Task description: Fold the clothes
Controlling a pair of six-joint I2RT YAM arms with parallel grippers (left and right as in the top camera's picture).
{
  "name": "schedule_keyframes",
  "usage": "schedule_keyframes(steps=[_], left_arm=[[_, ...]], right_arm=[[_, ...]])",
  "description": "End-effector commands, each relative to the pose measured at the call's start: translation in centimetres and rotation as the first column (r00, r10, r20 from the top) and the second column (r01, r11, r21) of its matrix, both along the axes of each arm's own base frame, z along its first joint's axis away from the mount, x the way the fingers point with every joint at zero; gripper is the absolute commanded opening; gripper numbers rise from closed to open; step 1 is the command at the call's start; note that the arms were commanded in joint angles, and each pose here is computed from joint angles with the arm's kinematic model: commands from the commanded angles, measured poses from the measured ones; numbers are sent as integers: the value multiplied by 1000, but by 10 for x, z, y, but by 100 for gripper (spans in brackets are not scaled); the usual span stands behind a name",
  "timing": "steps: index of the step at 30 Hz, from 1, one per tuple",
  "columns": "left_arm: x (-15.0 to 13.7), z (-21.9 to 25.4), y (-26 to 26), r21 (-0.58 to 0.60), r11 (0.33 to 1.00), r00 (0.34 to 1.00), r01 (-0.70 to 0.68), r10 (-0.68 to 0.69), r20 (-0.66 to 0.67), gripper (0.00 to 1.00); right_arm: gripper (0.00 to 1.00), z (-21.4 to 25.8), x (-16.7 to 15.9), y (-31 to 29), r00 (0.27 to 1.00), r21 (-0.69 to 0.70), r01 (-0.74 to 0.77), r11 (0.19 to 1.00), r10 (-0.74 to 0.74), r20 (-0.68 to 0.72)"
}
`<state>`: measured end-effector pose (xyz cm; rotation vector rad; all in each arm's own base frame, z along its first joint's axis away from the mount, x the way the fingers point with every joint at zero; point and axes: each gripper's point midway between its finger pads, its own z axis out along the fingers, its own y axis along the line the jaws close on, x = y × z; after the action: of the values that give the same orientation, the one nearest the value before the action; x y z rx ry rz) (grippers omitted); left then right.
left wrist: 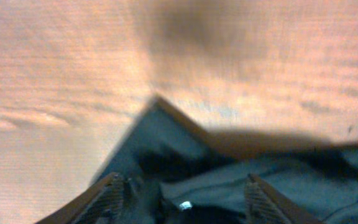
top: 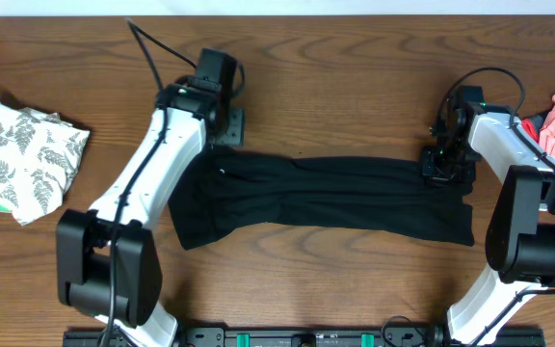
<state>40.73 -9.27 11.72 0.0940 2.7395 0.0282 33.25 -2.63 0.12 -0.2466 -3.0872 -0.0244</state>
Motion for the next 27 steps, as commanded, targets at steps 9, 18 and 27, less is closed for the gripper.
schedule_keyframes(steps=[9,18,27], left_arm=[[0,-39,4,-160,987,991,3,-24,-130,69],[-13,-71,-12,-241,969,965,52,-110,-237,70],[-21,-89,-11,-234,972,949,35,-106,-298,69]], right_arm=[[24,3,-2,-12,1000,-42,30,999,-30,3],[24,3,-3,-12,1000,-42,30,999,-30,3],[24,3,-3,-12,1000,-42,30,999,-30,3]])
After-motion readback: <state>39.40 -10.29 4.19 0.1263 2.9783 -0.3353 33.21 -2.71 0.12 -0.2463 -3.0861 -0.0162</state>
